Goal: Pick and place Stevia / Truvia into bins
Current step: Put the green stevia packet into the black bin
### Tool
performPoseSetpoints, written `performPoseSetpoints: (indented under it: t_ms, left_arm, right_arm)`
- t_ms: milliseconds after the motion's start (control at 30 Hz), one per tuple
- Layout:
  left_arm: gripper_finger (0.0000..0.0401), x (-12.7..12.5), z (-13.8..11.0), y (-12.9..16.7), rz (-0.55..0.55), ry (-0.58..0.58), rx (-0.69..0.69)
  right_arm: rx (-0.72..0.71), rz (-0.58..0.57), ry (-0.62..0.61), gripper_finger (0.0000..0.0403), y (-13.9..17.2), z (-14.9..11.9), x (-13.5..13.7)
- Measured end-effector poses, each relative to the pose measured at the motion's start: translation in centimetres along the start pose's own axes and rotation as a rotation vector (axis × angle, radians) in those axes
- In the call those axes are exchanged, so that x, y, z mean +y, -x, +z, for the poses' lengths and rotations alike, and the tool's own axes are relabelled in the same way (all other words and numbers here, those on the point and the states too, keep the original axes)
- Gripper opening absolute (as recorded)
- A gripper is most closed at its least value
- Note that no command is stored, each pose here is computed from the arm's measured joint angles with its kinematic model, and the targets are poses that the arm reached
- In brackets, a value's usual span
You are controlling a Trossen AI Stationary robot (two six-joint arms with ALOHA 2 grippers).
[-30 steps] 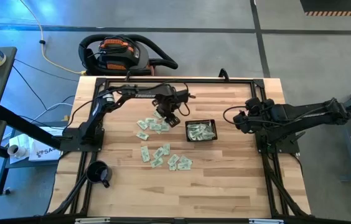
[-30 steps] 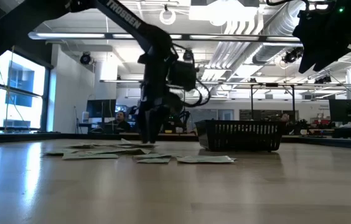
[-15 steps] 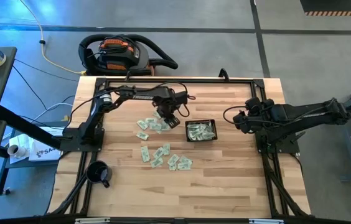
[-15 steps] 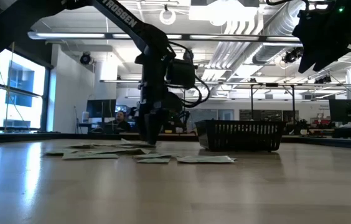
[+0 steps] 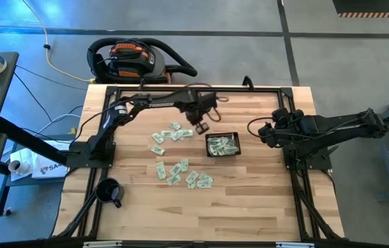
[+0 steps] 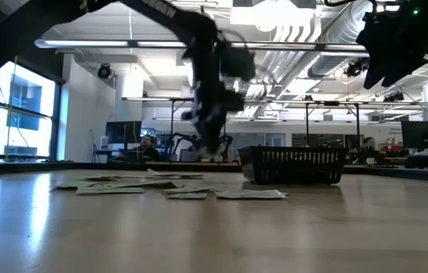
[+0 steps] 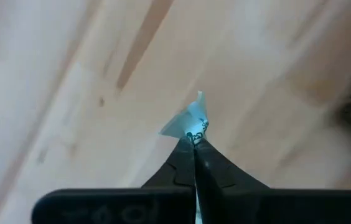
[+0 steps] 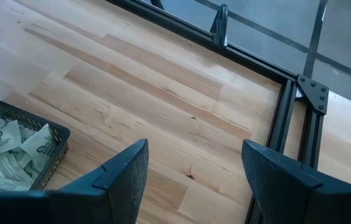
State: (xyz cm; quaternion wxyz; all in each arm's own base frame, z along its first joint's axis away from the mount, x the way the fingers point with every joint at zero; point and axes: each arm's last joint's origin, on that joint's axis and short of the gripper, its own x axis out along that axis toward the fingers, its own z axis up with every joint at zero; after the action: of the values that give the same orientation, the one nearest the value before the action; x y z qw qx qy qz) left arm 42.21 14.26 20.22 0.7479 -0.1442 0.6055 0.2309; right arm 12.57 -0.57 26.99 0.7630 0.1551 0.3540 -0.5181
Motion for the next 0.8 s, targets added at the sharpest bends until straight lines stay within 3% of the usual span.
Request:
performPoseSetpoints:
  t_ms: [133, 267, 367, 567, 667, 800]
  left_arm:
    - [0.0047, -1.0, 1.6, 4.7, -0.044, -0.043, -0.086]
    - [0.0035, -2.8, 3.0, 8.4, -0.253, -0.152, -0.240]
    - [0.0029, -4.6, 3.4, 9.0, -0.345, -0.223, -0.330]
    - [0.0049, -8.3, 4.5, 5.7, -0.392, -0.344, -0.414]
    - [0.0065, -9.7, 4.4, 3.5, -0.382, -0.360, -0.382]
    - [0.0051, -10.9, 4.0, 0.2, -0.375, -0.355, -0.304]
  right_arm:
    - [0.005, 0.002, -0.007, 0.0249, 0.0, 0.0, 0.0]
    - [0.003, 0.002, -0.011, 0.0249, 0.0, 0.0, 0.0]
    - [0.000, 0.000, -0.007, 0.0249, 0.0, 0.0, 0.0]
    - [-0.003, -0.003, 0.006, 0.0249, 0.0, 0.0, 0.0]
    - [0.001, -0.004, 0.009, 0.0249, 0.0, 0.0, 0.0]
    - [0.004, -0.004, 0.011, 0.0249, 0.0, 0.0, -0.1]
